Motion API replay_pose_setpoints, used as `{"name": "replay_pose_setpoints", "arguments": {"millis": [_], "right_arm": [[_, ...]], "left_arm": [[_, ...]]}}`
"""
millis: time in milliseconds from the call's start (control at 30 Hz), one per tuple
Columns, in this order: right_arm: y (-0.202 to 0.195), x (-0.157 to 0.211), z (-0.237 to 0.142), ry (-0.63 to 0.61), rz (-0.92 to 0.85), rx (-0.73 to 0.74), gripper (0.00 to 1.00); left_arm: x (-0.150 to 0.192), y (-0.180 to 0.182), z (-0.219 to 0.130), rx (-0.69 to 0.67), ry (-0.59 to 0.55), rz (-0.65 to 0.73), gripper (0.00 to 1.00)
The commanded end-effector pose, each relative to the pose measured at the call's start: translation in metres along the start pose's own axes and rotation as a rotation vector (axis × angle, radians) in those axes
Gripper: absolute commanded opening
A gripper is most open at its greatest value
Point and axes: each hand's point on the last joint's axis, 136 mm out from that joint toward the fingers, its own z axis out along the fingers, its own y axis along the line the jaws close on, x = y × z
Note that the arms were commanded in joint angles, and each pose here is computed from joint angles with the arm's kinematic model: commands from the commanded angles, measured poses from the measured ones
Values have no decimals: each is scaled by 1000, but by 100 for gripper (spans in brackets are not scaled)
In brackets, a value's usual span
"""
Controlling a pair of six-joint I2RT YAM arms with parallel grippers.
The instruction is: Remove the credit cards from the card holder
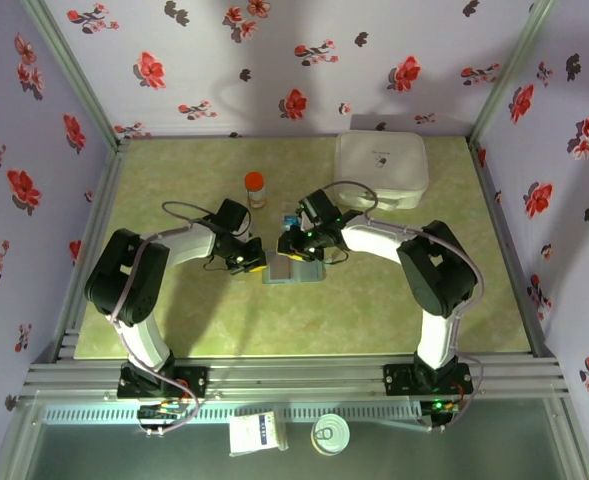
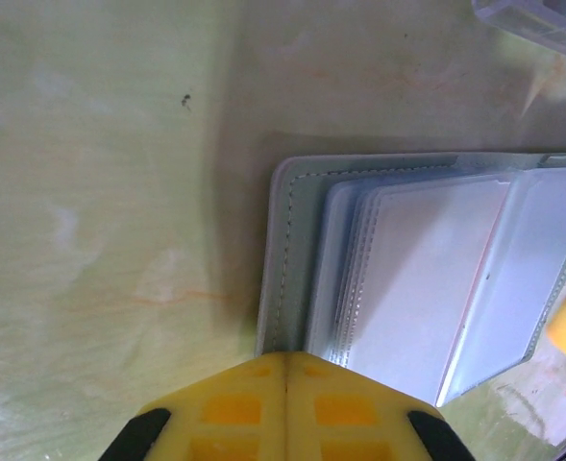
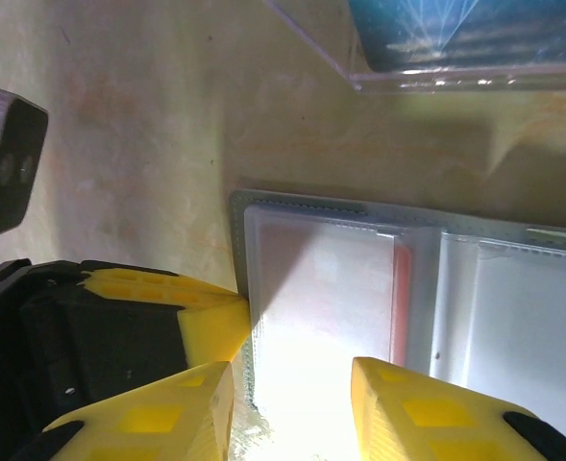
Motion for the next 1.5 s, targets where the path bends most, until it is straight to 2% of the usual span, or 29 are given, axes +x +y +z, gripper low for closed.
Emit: {"name": "replay_pose_setpoints", "arguments": {"millis": [0,233,533,1100,1233,1467], "right_arm": [[2,8,12,41,18,-10,38],[-2,15,24,66,26,11,36],[-21,15,14,33,11,120,36],[-31,12,1,10,36,67,35],[-33,12,1,12,42,60,34],[-36,12,3,13,57,47,33]], "left_arm": [[-3,0,2,-10,-7,-2,5],[0,4,3,-17,1,-5,5],[0,6,5,-26,1,-13,5],[-5,1,-1,-29,0,0,5],[-11,-11,-10,6,-26,7,5],[-17,-34,-24,82,-64,-2,15]]}}
